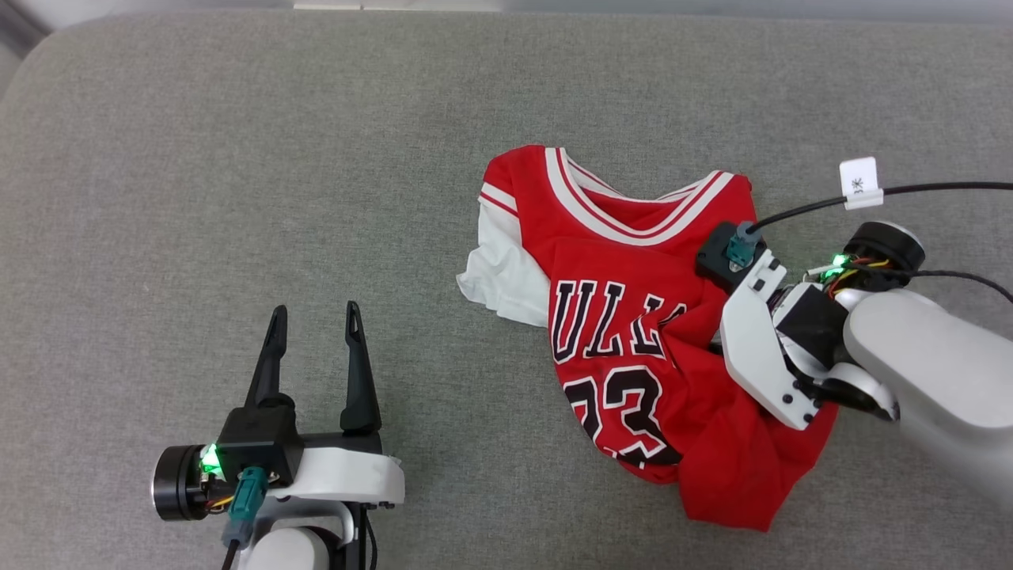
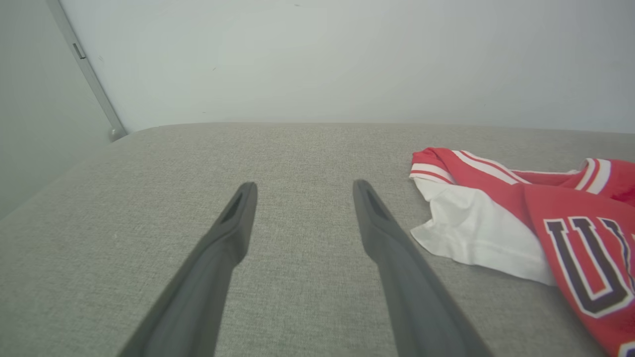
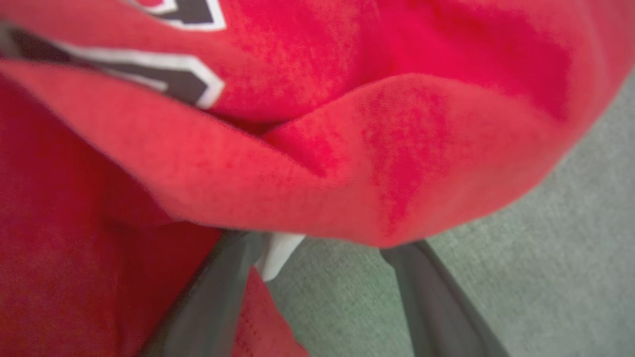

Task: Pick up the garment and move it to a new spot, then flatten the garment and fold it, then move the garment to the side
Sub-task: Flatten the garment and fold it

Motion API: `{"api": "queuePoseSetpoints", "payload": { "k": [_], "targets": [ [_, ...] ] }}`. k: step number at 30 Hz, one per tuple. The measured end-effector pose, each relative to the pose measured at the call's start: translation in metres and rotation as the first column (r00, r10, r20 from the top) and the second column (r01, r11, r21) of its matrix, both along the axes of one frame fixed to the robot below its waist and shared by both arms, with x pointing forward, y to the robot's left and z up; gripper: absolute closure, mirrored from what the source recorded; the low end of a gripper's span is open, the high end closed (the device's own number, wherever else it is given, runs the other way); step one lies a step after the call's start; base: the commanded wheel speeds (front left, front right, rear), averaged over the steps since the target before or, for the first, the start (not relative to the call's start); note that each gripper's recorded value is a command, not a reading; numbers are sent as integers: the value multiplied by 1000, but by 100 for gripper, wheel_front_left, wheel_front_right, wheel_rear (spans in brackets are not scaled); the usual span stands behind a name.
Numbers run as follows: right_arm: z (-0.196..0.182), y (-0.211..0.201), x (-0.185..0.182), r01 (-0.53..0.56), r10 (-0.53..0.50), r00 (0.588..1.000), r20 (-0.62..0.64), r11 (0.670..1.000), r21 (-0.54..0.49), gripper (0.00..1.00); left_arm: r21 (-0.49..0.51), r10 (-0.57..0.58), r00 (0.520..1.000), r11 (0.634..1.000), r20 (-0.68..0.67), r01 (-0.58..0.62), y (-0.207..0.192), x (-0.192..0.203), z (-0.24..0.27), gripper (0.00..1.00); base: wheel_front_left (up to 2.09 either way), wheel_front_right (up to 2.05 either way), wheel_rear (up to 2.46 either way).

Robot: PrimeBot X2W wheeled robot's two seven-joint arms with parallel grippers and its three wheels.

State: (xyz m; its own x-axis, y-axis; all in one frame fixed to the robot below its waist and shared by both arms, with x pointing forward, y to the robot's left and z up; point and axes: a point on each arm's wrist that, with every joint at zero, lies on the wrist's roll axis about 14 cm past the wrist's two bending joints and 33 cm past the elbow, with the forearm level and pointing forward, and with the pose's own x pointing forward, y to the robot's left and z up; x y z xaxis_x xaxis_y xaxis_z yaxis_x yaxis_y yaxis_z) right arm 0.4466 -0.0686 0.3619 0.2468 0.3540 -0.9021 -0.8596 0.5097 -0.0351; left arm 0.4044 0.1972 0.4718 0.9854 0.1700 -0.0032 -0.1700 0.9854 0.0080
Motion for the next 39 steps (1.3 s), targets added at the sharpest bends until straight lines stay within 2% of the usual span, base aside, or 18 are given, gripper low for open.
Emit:
{"api": "queuePoseSetpoints", "payload": {
  "k": [1, 7, 11, 17, 21, 24, 29, 33, 35, 36, 37, 38, 39],
  "targets": [
    [0, 1, 0, -7, 7, 1000, 10, 1000, 7, 100, 0, 1, 1000, 1000, -1, -1, 0, 0, 0, 0, 0, 0, 0],
    [15, 6, -1, -23, 16, 997, 81, 997, 80, 100, -2, -7, 1000, 1000, 17, 8, -2, 0, 6, 0, 0, 0, 0],
    [48, 2, 12, -14, -14, 983, 185, 989, 147, 100, -8, -18, 999, 1000, 30, 18, -6, -6, 12, 0, 0, 0, 0],
    [97, -34, 19, 20, -85, 946, 311, 979, 205, 100, -13, -22, 999, 1000, 49, 23, -8, -20, 20, 0, 0, 0, 0],
    [111, -73, 13, 97, -173, 928, 331, 967, 234, 100, -13, -39, 998, 999, 57, 40, -13, -23, 23, 0, 0, 0, 0],
    [97, -105, -3, 196, -261, 925, 276, 951, 241, 100, -15, -52, 997, 999, 62, 53, -17, -24, 24, 0, 0, 0, 0],
    [46, -148, -47, 344, -367, 921, 134, 924, 167, 100, -16, -62, 996, 998, 60, 63, -20, -22, 23, 0, 0, 0, 0],
    [10, -154, -83, 414, -420, 907, 25, 900, 136, 100, -13, -70, 996, 997, 59, 71, -23, -22, 23, 0, 0, 0, 0],
    [8, -155, -84, 431, -440, 898, 30, 890, 150, 100, -10, -74, 995, 997, 62, 75, -24, -22, 24, 0, 0, 0, 0],
    [9, -154, -83, 442, -454, 890, 37, 880, 173, 100, -8, -76, 995, 997, 65, 77, -24, -22, 25, 0, 0, 0, 0],
    [11, -154, -81, 451, -469, 882, 52, 870, 202, 55, -4, -80, 994, 997, 69, 80, -25, -22, 27, 0, 0, 0, 0],
    [15, -154, -79, 457, -483, 873, 71, 860, 228, 0, 1, -81, 994, 997, 76, 81, -25, -22, 29, 0, 0, 0, 0],
    [21, -153, -74, 453, -490, 866, 98, 853, 261, 0, 5, -83, 993, 997, 81, 83, -24, -23, 31, 0, 0, 0, 0]
  ]
}}
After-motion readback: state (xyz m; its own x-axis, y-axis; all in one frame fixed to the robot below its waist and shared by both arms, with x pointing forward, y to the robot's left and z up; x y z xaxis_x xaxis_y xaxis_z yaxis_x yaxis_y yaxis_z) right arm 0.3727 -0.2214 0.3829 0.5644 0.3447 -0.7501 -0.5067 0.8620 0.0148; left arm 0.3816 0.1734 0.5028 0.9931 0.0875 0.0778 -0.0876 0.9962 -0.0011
